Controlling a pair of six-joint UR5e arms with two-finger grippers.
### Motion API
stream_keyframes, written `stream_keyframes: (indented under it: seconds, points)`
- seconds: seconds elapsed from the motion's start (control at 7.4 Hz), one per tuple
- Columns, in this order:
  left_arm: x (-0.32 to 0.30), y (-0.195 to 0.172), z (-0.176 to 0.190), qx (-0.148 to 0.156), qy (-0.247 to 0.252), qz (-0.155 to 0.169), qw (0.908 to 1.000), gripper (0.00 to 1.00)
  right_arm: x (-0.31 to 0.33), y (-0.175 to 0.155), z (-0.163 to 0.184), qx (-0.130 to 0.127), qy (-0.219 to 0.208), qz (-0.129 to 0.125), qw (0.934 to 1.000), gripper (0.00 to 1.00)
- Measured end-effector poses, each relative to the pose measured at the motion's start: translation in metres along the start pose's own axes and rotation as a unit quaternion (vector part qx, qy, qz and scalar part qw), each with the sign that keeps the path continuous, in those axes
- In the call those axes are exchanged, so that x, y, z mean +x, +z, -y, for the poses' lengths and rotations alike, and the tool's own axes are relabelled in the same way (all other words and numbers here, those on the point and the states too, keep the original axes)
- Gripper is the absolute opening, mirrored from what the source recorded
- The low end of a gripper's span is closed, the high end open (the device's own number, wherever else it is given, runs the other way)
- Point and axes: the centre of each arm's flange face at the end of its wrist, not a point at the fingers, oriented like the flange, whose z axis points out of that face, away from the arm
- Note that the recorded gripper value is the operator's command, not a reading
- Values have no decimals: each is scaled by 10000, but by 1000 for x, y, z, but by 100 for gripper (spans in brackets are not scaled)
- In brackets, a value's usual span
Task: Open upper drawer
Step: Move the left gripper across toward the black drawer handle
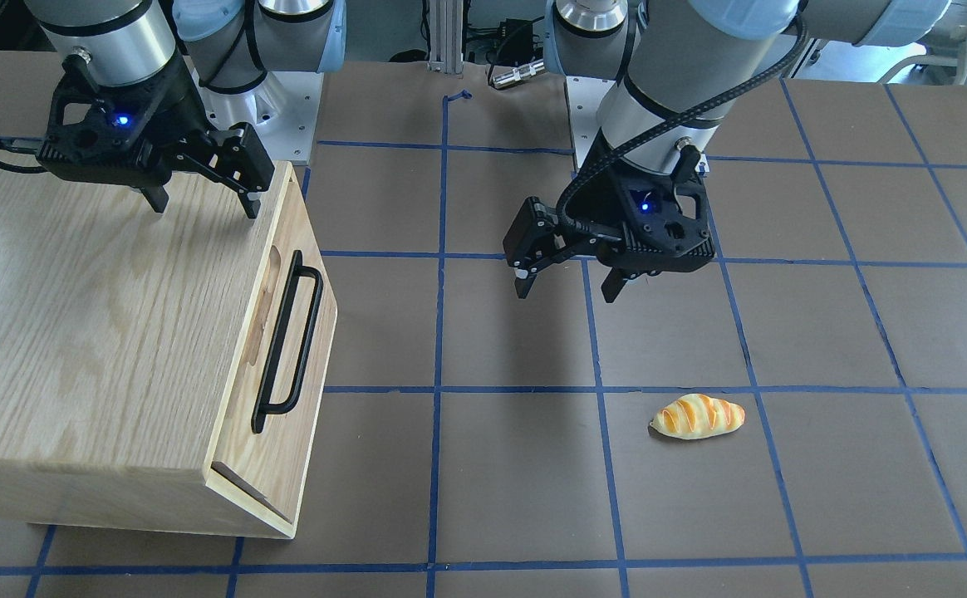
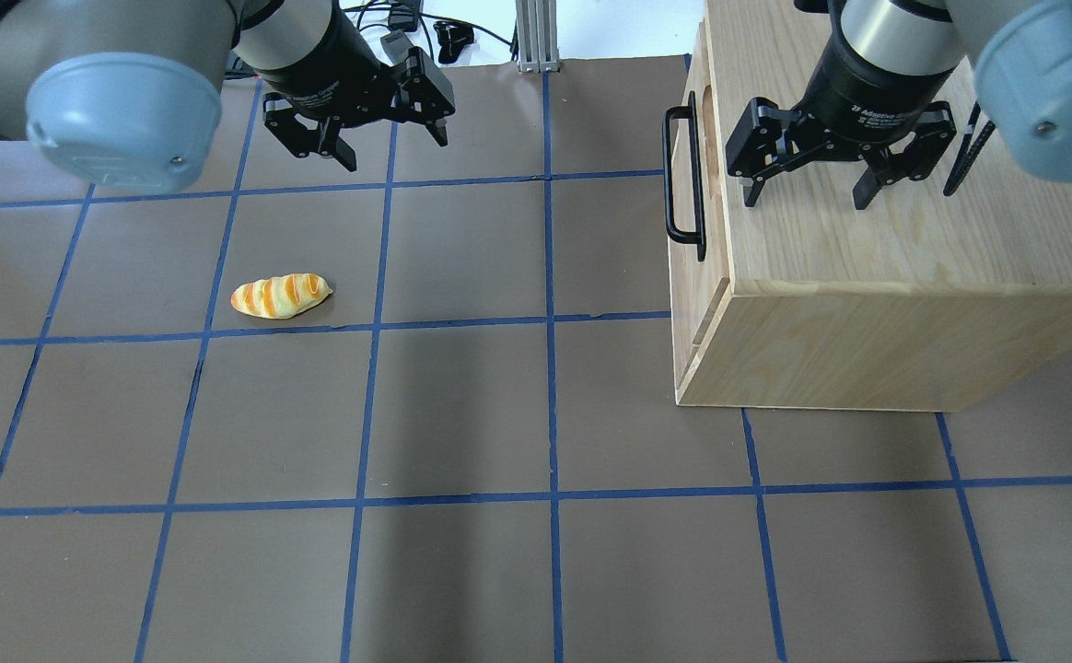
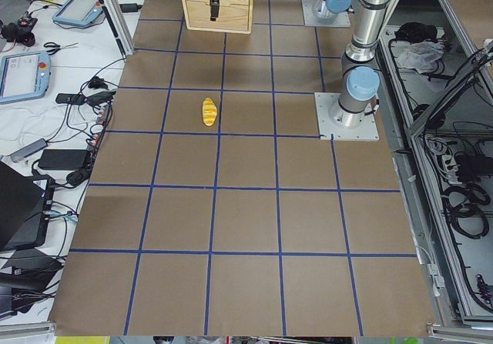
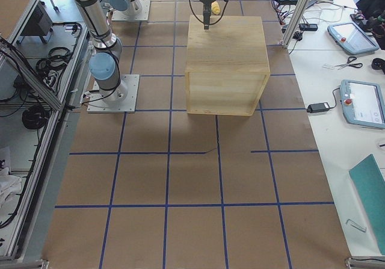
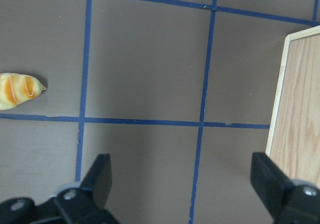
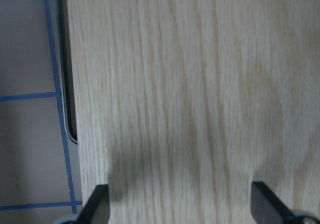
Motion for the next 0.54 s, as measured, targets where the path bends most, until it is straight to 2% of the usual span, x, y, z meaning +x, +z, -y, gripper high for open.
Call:
stream_keyframes:
  seconds: [0.54]
  points:
    - [41,32,16,25,-140,-422,9990,100,0,0,0,0,0,0,10000,100]
